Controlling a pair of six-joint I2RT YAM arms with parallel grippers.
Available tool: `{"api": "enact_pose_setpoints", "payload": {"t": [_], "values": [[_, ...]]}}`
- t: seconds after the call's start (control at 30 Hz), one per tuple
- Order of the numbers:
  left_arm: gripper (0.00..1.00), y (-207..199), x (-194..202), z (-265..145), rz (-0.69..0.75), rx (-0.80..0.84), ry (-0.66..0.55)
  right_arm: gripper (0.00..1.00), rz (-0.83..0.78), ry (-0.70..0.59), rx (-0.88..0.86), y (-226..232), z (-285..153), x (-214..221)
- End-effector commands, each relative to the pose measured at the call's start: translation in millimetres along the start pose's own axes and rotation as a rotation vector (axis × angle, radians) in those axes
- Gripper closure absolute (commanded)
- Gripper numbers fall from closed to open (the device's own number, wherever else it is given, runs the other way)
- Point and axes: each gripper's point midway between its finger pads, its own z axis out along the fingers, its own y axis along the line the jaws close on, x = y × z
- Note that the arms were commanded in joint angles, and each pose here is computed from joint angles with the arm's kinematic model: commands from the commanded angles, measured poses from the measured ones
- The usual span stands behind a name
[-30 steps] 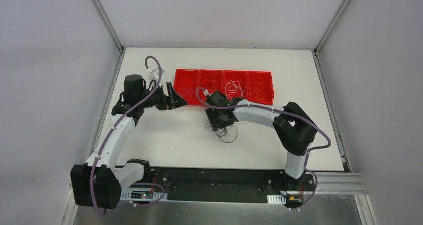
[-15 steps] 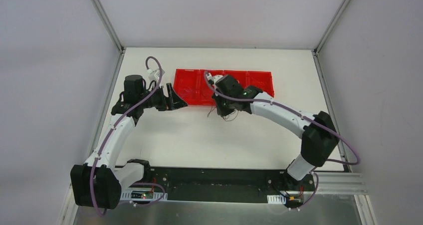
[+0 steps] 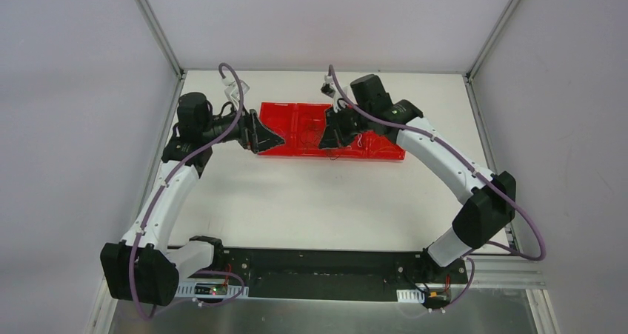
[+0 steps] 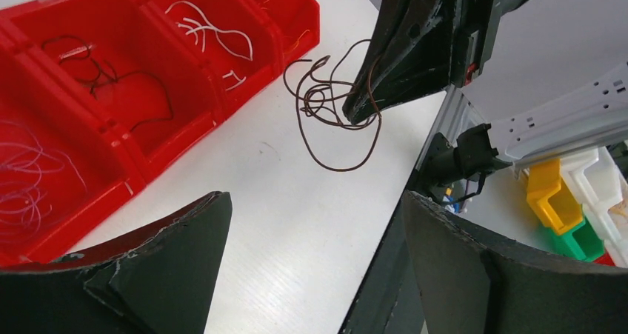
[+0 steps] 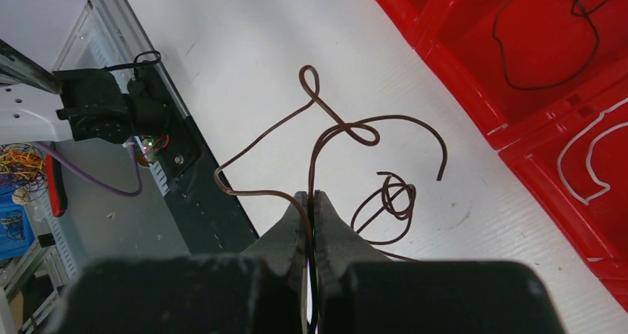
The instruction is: Untangle the cables
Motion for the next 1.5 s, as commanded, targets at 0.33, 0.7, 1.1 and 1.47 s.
{"api": "enact_pose_setpoints", "payload": {"t": [0.33,0.7,1.1,1.47], "values": [[0.12,21,-46,6,0.118,-0.128,-0.112,1.00,0.106,-0.332,-0.007,-27,36,-116],[0.11,56,-37,1,0.043,-0.259,-0.127,1.00,0.363,-0.437,0.345,-139,92,-129],[0.11,70,-32,0,0.039,-0.308,-0.126,1.00,0.564,-0.362,0.659,-179,108,-76],[0.11,70,-31,-2,0.038,-0.314,-0.129,0.96,0.613,-0.405,0.736,-168,118,-72]]}}
